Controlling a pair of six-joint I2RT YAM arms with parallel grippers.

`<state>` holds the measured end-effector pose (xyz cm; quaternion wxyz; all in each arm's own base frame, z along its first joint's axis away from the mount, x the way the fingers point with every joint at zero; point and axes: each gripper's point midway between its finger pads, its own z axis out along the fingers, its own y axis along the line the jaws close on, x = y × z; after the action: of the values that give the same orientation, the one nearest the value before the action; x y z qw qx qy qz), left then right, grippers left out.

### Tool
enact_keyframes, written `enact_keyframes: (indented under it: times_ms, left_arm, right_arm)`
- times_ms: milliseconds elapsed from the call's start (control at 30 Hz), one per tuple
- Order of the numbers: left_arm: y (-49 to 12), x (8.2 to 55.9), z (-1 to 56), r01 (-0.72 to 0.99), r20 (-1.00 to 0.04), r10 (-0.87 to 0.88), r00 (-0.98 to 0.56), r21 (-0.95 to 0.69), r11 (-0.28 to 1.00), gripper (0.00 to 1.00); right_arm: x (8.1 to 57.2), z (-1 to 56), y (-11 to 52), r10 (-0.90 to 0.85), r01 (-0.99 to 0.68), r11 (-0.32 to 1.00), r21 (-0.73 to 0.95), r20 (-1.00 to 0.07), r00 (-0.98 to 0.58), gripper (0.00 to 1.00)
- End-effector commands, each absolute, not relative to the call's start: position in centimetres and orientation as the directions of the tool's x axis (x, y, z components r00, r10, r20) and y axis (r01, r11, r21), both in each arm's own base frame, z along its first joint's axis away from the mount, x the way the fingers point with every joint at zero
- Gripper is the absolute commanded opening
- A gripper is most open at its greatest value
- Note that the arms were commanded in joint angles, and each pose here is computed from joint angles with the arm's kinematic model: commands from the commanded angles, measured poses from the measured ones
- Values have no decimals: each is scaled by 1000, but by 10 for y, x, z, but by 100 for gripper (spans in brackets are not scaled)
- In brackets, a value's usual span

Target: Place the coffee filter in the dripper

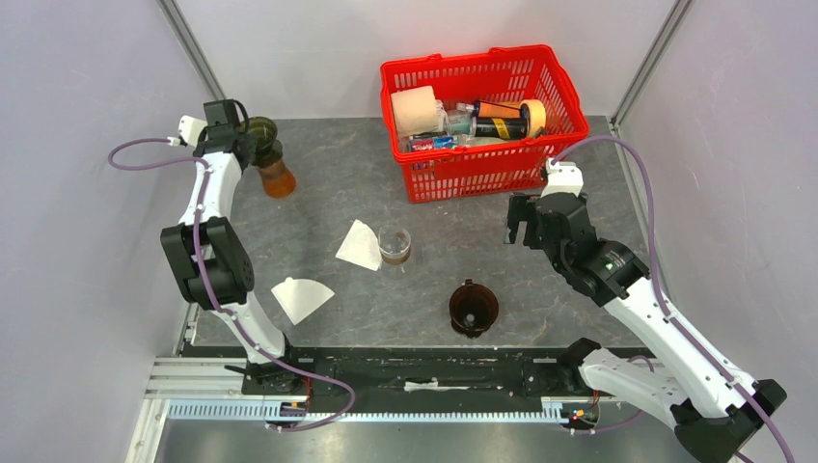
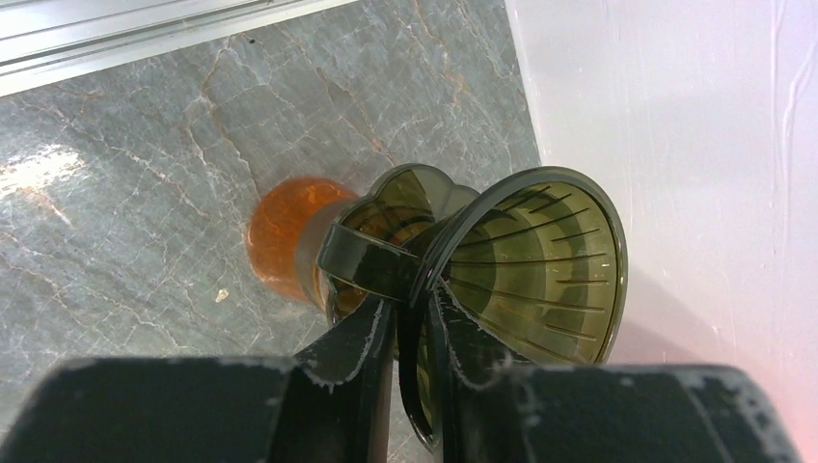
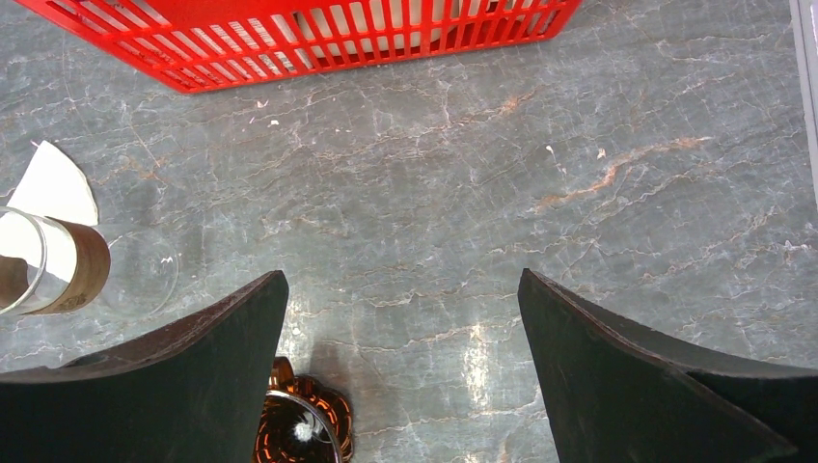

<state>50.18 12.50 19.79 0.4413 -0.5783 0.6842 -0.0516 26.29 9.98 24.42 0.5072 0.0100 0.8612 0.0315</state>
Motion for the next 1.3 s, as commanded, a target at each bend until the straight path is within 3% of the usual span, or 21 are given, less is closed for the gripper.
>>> enact_keyframes:
  times_ms: [0,133,267,533,700,867,1033,1267]
  left_arm:
    - [128,493,233,-711,-548,-829,113,-627,319,22]
    - [125,494,231,-709,-542,-834,102,-628,321,23]
    - [123,494,236,-700,-539,-837,96,-634,328,30]
    - [126,487,258,-678,-572,-812,118,-644,354,66]
    - [112,485,262,-640,-566,-823,53,-652,407,86]
    - [99,460,271,-606,-576,-817,11,-654,453,89]
    - [60,399,256,-529,-566,-823,-51,-684,503,90]
    - [-17,317,198,-499,-623,-722,-302,-542,676,91]
  right_arm:
    - [262,249,95,59,1,998,67,-884,-463,97]
    - [261,250,95,62,1,998,69,-886,-460,97]
    - [261,250,95,61,0,998,68,-885,-461,97]
    - [263,249,95,58,4,998,64,-885,-462,97]
    - [262,252,94,67,7,997,71,-888,-455,97]
    - [261,254,94,71,5,997,77,-890,-450,97]
    - [263,255,96,67,3,997,74,-889,-452,97]
    - [266,250,100,71,4,997,79,-880,-470,97]
